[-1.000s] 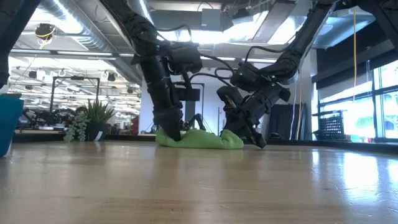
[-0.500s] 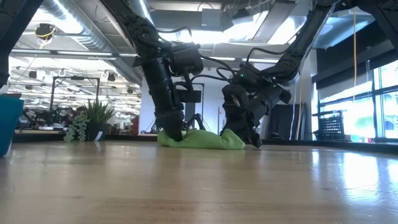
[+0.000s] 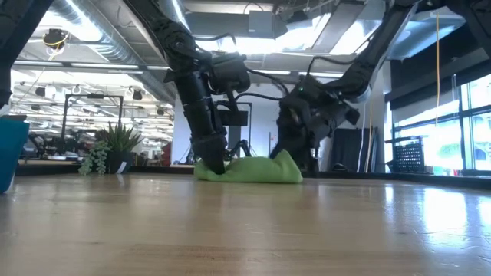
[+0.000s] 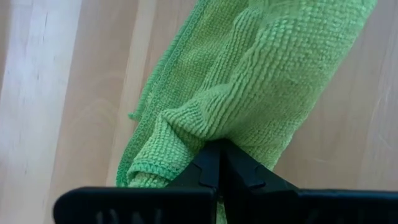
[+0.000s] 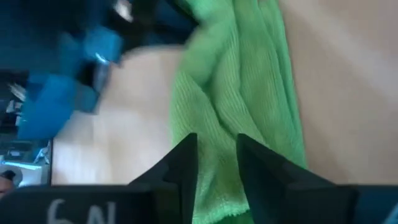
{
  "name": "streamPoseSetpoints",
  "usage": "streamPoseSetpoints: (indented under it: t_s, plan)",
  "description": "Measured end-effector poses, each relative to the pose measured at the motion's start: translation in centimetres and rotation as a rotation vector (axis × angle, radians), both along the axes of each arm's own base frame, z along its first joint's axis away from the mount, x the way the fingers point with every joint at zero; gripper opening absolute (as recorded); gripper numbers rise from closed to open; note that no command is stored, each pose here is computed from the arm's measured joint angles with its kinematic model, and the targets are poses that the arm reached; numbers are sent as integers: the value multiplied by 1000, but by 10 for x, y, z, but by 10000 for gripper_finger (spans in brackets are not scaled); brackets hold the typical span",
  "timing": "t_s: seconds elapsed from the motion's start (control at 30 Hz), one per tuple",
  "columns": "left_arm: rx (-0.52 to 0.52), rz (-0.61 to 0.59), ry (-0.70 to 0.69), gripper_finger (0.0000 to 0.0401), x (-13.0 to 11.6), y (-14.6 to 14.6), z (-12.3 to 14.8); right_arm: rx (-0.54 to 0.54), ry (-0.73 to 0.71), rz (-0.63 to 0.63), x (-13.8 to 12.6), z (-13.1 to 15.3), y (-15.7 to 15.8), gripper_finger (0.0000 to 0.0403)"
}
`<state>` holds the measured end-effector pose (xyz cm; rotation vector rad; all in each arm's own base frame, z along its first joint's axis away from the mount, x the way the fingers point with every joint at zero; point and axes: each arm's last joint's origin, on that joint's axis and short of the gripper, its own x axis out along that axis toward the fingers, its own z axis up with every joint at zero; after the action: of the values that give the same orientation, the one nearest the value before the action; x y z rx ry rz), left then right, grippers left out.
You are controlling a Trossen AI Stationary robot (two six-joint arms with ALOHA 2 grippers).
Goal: Roll microfiber towels into tight, uniform cylinder then place into a basket
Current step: Roll the green towel
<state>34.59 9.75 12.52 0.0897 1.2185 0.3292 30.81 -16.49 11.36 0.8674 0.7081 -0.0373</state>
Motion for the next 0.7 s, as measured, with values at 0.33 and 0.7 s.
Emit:
streamPoseSetpoints:
  t_s: [0.33,0.7]
  plan:
    - [-10,22,-4,1,-1,0,0,-160,-99,43,-13,46,-4,114]
    - [-81,35,-28,2,-3,11,-1,-380,-113,321,4,56,50,114]
